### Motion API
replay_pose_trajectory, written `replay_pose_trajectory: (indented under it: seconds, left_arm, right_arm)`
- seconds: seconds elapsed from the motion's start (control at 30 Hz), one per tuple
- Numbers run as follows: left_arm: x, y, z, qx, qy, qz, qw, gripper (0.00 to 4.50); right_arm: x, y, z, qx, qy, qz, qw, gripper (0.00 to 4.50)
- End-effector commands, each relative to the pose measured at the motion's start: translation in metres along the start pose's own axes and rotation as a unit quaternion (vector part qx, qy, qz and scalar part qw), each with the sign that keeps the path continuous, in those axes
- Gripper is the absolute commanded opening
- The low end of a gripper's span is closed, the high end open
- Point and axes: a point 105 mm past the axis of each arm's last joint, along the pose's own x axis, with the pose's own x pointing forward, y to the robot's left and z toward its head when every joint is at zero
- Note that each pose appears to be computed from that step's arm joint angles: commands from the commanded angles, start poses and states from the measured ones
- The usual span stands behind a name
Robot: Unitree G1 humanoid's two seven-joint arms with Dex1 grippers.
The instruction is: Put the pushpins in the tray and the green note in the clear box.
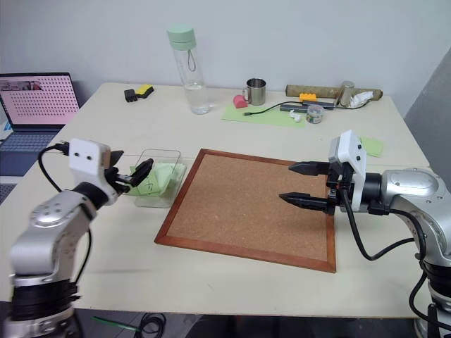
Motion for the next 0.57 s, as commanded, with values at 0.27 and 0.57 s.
replay_pose_trajectory:
  seconds: [0.27, 0.57]
  left_arm:
    - [-0.087, 0.076, -0.006, 0.116, 0.121, -0.066, 0.984, 3.86]
    - [-0.109, 0.089, -0.036, 0.1, 0.172, -0.101, 0.975, 3.86]
  right_arm:
    - [-0.088, -0.031, -0.035, 0.016, 0.106, -0.114, 0.988, 3.45]
    - [-0.13, -0.031, -0.067, 0.023, 0.195, -0.122, 0.973, 3.45]
